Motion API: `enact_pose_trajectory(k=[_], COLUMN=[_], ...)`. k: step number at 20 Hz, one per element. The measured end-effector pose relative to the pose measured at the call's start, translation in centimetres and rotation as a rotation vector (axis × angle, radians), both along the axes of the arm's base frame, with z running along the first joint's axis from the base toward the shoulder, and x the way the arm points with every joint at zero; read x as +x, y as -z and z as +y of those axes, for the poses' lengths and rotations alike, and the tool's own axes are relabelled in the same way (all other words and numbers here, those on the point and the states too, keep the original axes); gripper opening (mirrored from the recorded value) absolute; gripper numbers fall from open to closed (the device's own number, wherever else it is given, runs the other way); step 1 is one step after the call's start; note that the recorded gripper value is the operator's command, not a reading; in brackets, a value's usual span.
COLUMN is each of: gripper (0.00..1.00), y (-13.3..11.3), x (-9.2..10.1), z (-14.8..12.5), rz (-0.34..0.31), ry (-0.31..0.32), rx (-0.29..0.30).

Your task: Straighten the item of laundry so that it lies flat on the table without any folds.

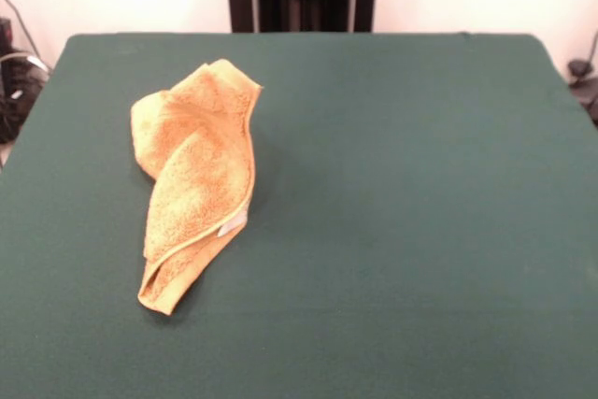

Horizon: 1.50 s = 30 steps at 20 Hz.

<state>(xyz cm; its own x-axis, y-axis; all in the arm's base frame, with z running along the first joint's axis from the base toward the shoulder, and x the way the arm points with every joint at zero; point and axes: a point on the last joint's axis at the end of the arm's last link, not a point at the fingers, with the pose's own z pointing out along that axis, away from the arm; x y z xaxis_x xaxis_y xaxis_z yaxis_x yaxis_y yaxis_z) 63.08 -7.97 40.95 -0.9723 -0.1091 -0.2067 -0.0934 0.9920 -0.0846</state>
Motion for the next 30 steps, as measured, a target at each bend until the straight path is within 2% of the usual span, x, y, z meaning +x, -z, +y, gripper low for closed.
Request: enact_pose_trajectory(k=[8,18,22,30], gripper=[1.0,1.0,1.0,1.0], y=[3.5,10.1,12.3,17.1], x=[1.2,1.1,1.4,2.1], z=[-1.3,-2.7,-3.1,-3.4], rz=[0.046,0.141,0.137,0.066], ry=[-0.01,-0.024,-0.024,-0.018], rx=[0.021,0.054,0.068,0.095])
